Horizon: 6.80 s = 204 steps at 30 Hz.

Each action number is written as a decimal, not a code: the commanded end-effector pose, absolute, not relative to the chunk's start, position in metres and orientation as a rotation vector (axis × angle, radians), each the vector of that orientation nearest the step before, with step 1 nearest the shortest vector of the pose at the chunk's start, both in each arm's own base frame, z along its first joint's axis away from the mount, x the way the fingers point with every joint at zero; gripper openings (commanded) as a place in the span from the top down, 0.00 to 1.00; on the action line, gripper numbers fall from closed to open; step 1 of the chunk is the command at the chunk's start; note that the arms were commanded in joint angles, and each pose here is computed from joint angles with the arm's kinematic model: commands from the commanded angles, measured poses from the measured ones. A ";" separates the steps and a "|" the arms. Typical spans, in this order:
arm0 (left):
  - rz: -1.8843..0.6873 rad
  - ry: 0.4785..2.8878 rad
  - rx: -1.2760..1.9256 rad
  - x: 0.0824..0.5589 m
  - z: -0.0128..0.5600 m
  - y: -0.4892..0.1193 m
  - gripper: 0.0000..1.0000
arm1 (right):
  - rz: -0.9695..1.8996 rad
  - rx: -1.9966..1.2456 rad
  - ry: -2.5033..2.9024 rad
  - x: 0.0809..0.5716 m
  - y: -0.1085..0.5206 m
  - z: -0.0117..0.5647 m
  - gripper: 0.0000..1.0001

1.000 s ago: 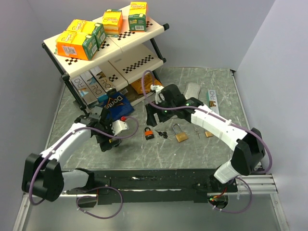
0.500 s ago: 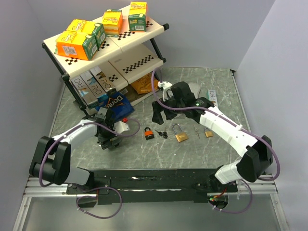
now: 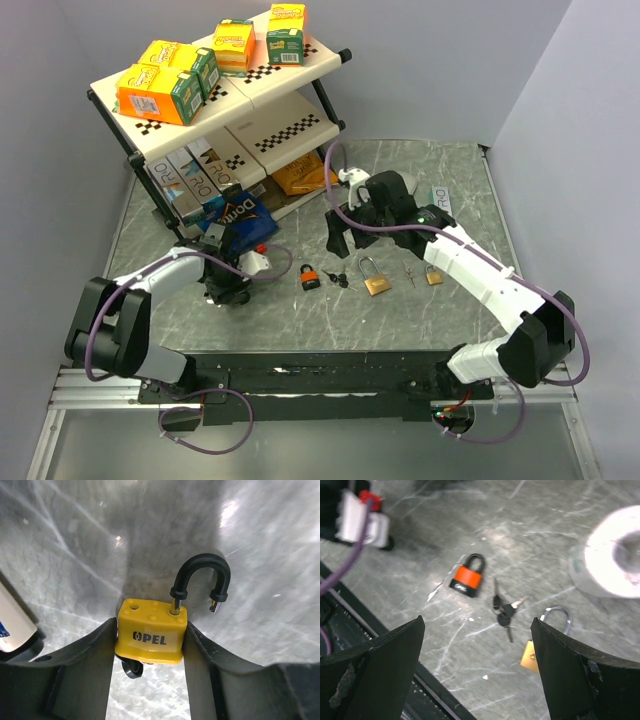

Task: Lock with the key
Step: Pick up the lock from the center of the board, then lock the lock.

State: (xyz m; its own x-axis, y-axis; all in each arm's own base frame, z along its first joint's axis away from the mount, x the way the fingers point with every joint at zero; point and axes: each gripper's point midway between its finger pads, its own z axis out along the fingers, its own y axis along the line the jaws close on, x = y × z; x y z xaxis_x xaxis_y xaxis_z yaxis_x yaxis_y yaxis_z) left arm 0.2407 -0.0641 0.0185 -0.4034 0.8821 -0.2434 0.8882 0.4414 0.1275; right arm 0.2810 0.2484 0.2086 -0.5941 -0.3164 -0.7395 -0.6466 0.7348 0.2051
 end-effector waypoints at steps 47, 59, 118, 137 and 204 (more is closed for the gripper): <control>-1.624 2.005 -0.470 0.297 0.355 -0.321 0.94 | 0.823 -0.361 1.677 0.268 0.241 0.346 0.18; -1.764 1.977 -0.494 0.284 0.373 -0.332 0.91 | 0.830 -0.283 1.701 0.289 0.259 0.343 0.23; -1.771 1.973 -0.636 0.293 0.354 -0.322 0.79 | 0.707 -0.286 1.685 0.319 0.280 0.325 0.88; -1.501 1.911 0.362 0.234 0.349 -0.286 0.03 | 0.777 -0.685 1.552 0.245 0.253 0.345 1.00; -2.012 2.106 0.991 0.096 0.297 -0.313 0.65 | -0.351 -1.486 -0.131 0.136 0.254 0.335 1.00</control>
State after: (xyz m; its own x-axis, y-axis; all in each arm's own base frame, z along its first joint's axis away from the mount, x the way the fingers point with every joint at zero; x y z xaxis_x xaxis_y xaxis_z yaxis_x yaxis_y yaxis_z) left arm 0.0996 -0.3114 0.2844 -0.8195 0.3931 -0.4169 0.4514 -0.0052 -0.8923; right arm 0.1430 0.2548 0.2876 0.9684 -0.1434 0.2040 0.1971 -0.0609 -0.9785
